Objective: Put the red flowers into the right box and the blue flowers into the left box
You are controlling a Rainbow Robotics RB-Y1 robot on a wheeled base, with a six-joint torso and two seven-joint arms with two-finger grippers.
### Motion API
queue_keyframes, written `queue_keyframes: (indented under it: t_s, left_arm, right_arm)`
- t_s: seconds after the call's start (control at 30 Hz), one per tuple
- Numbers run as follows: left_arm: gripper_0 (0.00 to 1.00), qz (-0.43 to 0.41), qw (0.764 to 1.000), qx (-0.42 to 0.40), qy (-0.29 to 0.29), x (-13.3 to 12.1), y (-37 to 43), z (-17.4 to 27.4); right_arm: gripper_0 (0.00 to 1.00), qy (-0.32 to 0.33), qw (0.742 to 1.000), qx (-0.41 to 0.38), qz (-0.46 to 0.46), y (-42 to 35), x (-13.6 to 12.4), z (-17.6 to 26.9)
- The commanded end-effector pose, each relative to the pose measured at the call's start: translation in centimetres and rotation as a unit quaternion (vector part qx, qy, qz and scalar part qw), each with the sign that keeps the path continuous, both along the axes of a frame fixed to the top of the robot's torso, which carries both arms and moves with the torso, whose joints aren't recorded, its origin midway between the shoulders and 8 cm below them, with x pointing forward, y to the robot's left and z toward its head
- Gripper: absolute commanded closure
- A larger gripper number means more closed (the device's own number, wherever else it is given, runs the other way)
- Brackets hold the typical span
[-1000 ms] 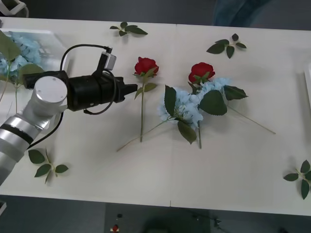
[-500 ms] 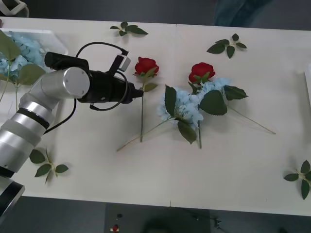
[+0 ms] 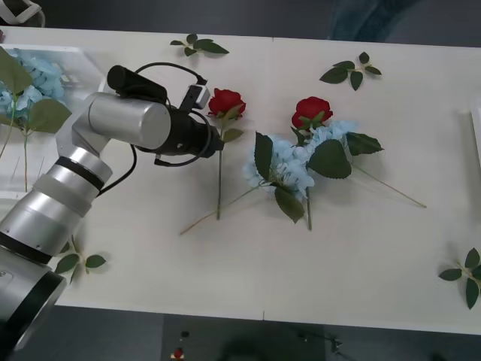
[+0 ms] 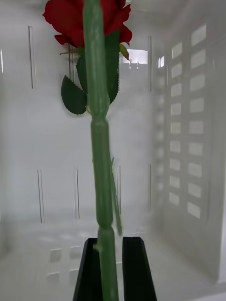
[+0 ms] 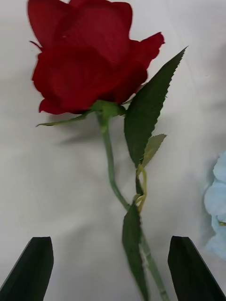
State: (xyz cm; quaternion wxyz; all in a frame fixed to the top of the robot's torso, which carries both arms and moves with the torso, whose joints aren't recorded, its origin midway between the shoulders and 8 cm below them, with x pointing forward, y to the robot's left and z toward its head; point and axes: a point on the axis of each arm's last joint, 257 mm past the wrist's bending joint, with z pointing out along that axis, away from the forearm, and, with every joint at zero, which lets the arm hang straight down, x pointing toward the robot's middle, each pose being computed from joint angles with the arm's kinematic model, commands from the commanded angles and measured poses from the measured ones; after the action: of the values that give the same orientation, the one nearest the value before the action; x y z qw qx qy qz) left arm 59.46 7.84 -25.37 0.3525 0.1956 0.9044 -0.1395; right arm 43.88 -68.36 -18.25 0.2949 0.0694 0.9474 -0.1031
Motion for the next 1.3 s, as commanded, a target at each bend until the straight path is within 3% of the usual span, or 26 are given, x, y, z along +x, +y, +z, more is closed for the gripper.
queue_keyframes:
  t_s: [0.03,0.47,0.7,0.9,1.2,1.23,1.3]
  left_arm:
    - [0.3,0.013,1.0,-0.013,-0.018,0.9,-2.9,2.5]
    - [0.3,0.024,0.999,0.035,0.009,-0.2,-2.6,-1.0]
    - [0.34,0.028,0.998,0.048,0.018,-0.5,-2.3,-2.4]
    - [0.46,0.027,0.997,0.067,0.022,-0.7,-1.6,-3.5]
    - [0.46,0.021,0.995,0.093,0.02,-0.9,-1.2,-4.4]
    - [0.49,0.02,0.995,0.096,0.019,-0.9,-1.1,-4.4]
    - [0.75,0.02,0.994,0.101,0.019,-1.0,-0.9,-4.6]
  right_arm:
    - [0.0,-0.022,0.999,-0.026,-0.004,-1.5,0.5,2.8]
    - [0.0,-0.025,0.999,-0.023,0.01,-0.4,1.3,2.8]
    - [0.0,-0.038,0.998,-0.012,0.048,2.9,3.2,3.4]
    - [0.0,-0.08,0.989,0.099,0.081,10.2,5.8,3.2]
    - [0.0,-0.154,0.947,0.216,0.179,19.9,8.7,4.7]
    - [0.0,-0.161,0.943,0.214,0.198,20.9,8.9,5.0]
    - [0.0,-0.17,0.936,0.206,0.23,22.6,9.3,5.4]
